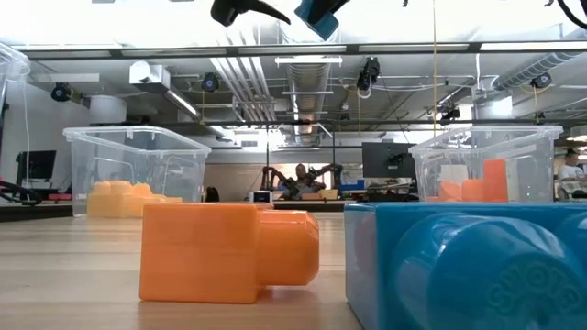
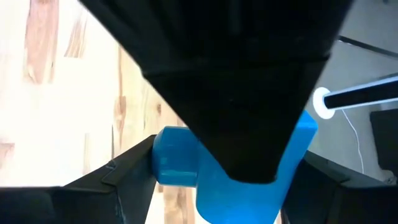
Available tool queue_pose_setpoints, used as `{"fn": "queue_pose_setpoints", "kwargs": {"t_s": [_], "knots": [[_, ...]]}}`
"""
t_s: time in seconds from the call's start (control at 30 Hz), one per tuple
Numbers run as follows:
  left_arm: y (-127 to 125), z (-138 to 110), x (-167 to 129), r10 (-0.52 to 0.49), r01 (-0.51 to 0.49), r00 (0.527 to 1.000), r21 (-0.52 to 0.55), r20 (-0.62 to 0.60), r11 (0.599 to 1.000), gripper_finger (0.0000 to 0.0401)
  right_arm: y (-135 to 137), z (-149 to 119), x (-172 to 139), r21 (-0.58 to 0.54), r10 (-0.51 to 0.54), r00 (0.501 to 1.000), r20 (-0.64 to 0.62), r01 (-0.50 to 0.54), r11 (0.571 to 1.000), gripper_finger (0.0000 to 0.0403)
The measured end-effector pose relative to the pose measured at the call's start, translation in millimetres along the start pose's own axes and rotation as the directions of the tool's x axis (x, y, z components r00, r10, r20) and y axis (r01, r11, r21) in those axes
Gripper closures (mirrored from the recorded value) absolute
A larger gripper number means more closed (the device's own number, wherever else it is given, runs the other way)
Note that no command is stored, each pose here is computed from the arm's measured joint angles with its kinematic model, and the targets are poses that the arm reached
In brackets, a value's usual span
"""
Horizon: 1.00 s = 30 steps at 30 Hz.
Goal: Sort blocks
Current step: Put the top blue game piece into the bottom left transparent bin
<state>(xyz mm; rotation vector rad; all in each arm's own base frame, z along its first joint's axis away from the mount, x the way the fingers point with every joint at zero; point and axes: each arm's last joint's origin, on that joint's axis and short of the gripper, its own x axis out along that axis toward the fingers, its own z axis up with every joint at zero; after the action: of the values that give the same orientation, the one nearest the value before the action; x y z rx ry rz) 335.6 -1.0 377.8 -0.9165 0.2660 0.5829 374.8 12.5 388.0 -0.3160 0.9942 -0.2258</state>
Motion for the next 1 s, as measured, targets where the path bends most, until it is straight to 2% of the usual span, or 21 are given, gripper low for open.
{"fn": "queue_pose_setpoints", "kwargs": {"t_s": [0.3, 0.47, 0.6, 0.73, 1.0], "knots": [[0.2, -2.8, 5.1, -0.009, 0.009, 0.999, 0.0, -0.034, 1.0, 0.0135, 0.4, -0.2, 0.2, -0.018, 0.001, 1.0, -0.003, -0.002, 1.0, 0.0142], [0.0, -2.9, 5.1, -0.012, 0.012, 0.999, -0.001, -0.038, 1.0, 0.0151, 0.4, 0.1, 0.3, -0.017, 0.001, 1.0, 0.0, -0.001, 1.0, 0.0129], [-0.1, -3.1, 5.2, -0.013, 0.013, 0.999, 0.0, -0.039, 1.0, 0.0169, 0.7, 0.4, 1.0, -0.017, 0.001, 1.0, 0.001, -0.001, 1.0, 0.0135], [-0.1, -3.1, 5.3, -0.013, 0.013, 0.999, 0.0, -0.04, 1.0, 0.0176, 0.7, 0.5, 1.1, -0.019, 0.001, 1.0, 0.001, -0.001, 1.0, 0.0142], [0.0, -3.3, 5.6, -0.012, 0.012, 0.999, 0.002, -0.04, 1.0, 0.0182, 0.7, 0.5, 1.1, -0.019, 0.001, 1.0, 0.001, -0.001, 1.0, 0.0128]]}}
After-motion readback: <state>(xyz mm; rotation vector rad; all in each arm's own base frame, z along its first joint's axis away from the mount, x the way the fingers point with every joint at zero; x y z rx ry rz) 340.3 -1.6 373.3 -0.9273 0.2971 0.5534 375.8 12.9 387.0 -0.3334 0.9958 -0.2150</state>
